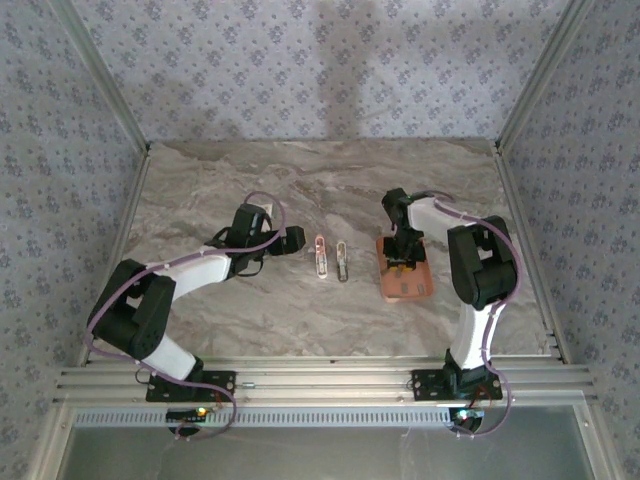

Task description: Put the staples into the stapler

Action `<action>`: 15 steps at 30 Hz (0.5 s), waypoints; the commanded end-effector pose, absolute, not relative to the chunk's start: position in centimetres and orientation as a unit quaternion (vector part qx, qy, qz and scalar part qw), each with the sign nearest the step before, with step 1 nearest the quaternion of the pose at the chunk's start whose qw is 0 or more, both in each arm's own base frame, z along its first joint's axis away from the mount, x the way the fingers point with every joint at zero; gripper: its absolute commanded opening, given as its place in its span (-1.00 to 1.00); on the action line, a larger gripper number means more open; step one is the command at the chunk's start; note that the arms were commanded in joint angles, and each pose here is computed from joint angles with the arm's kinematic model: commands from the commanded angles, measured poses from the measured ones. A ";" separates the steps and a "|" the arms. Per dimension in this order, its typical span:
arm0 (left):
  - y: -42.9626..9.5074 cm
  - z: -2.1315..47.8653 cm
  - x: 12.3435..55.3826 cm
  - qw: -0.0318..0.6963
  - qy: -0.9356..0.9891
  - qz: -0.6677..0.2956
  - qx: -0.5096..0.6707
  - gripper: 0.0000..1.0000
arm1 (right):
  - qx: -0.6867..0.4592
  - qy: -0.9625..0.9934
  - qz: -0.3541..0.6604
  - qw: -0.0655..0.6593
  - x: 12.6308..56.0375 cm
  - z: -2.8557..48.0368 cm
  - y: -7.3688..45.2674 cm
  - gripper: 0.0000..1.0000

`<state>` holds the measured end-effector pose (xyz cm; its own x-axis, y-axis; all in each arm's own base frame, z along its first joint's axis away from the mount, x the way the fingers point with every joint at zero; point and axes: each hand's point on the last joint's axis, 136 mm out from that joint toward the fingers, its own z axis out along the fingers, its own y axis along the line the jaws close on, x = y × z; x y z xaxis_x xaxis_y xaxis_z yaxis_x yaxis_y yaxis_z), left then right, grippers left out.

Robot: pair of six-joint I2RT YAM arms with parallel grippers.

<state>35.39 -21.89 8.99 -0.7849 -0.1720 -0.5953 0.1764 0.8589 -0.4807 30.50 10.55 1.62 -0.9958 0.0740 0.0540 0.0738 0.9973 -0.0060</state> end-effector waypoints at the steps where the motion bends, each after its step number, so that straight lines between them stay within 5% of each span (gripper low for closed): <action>1: -21.6 10.0 35.4 0.338 0.902 -0.267 0.005 0.97 | -0.031 -0.998 -0.002 0.055 29.6 -0.3 10.7 -0.54; 15: -19.3 12.4 33.8 0.377 0.892 -0.248 -0.004 0.97 | -0.018 -0.999 0.008 -0.031 30.2 3.1 11.4 -0.67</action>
<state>34.06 -20.51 12.09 -0.7335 -0.2016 -0.6491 0.1896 0.8564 -0.4802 30.31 10.95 2.05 -0.9989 0.0465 -0.0048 0.0465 0.9988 -0.0119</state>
